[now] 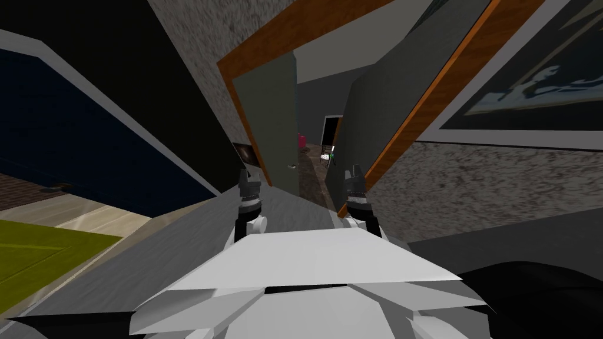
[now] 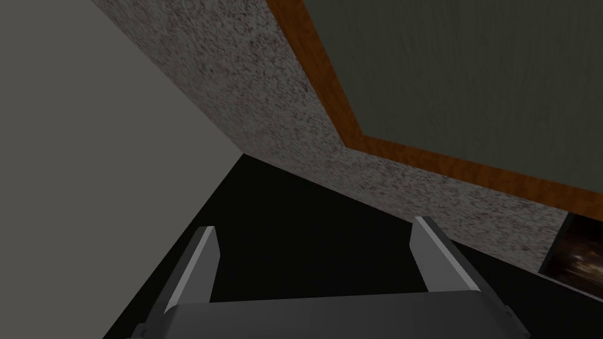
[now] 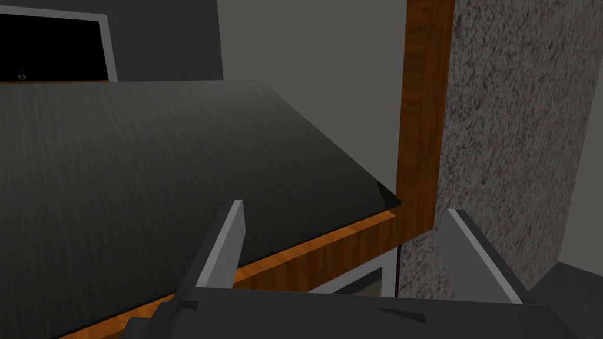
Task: Push the door open
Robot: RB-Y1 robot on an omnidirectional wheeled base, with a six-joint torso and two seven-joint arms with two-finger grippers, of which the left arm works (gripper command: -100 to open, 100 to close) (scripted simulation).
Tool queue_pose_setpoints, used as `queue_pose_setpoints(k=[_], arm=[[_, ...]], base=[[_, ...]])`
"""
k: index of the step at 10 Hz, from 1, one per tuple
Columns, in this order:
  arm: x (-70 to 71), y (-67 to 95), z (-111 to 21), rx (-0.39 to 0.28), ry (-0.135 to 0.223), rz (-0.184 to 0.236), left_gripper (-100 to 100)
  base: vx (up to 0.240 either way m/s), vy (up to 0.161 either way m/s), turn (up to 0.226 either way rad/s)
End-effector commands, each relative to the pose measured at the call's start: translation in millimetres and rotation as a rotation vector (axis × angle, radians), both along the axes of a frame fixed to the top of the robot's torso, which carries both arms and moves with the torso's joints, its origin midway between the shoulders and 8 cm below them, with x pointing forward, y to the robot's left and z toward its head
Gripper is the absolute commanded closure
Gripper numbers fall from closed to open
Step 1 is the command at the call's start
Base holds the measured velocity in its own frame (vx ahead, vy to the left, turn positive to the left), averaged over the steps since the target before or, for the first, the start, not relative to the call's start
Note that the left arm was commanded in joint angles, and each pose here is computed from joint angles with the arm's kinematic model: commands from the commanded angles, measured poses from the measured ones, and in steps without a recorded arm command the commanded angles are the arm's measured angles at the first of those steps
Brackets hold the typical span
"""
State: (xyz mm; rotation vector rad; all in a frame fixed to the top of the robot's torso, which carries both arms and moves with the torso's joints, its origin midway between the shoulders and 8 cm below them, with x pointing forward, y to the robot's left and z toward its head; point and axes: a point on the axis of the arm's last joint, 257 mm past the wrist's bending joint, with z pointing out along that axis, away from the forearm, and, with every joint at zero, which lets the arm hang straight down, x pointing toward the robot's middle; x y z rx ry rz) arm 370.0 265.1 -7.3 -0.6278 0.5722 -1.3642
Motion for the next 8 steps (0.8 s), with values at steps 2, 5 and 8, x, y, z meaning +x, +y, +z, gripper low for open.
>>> queue_pose_setpoints(k=[2,5,8], arm=[[10.8,-3.1,-17.1,-0.001,0.036,-0.012,-100],[23.7,-7.4,-36.9,-0.003,0.073,-0.027,-100],[41.8,-15.2,-64.6,-0.004,0.125,-0.052,-100]], base=[[0.069,0.049,-0.048],[0.059,0.038,-0.046],[0.076,0.044,-0.069]])
